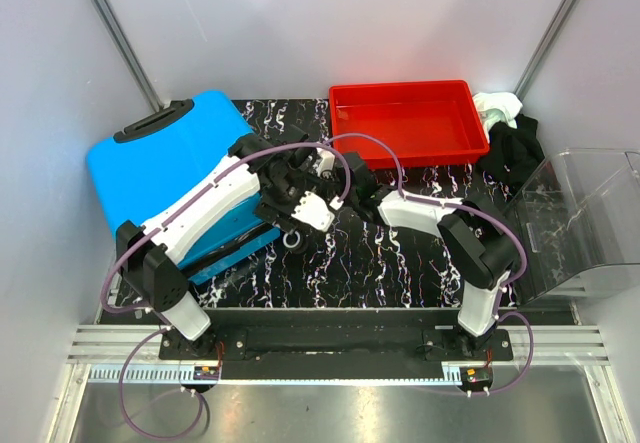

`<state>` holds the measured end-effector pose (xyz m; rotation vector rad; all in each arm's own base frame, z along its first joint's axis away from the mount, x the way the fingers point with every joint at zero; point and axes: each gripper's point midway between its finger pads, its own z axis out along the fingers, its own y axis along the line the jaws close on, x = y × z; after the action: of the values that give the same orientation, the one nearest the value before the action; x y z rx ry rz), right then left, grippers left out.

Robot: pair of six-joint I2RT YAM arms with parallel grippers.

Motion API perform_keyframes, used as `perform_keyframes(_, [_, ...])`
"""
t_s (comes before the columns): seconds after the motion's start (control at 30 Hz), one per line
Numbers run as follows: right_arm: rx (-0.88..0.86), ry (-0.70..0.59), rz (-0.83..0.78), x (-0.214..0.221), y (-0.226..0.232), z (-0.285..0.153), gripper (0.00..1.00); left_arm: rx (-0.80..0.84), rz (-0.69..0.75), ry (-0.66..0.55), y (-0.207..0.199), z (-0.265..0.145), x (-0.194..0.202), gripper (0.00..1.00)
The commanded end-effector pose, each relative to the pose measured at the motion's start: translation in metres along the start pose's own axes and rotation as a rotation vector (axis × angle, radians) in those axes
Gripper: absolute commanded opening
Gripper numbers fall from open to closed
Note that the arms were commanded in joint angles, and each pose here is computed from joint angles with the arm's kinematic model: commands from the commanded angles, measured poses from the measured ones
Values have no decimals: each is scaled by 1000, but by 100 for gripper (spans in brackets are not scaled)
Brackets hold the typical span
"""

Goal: Open, take out, and arrange the luggage

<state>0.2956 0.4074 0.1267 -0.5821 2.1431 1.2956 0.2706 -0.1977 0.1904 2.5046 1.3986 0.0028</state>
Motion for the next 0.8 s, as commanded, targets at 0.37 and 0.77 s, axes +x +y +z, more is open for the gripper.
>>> perform_keyframes(0.37, [-96,-66,-4,-28,16,-5,0,129,38,34,-31,25,15,13])
perform_keyframes(0.77, [239,-93,-165,-42,-49,-31,0,156,7,-120,-81,-29,-12,0])
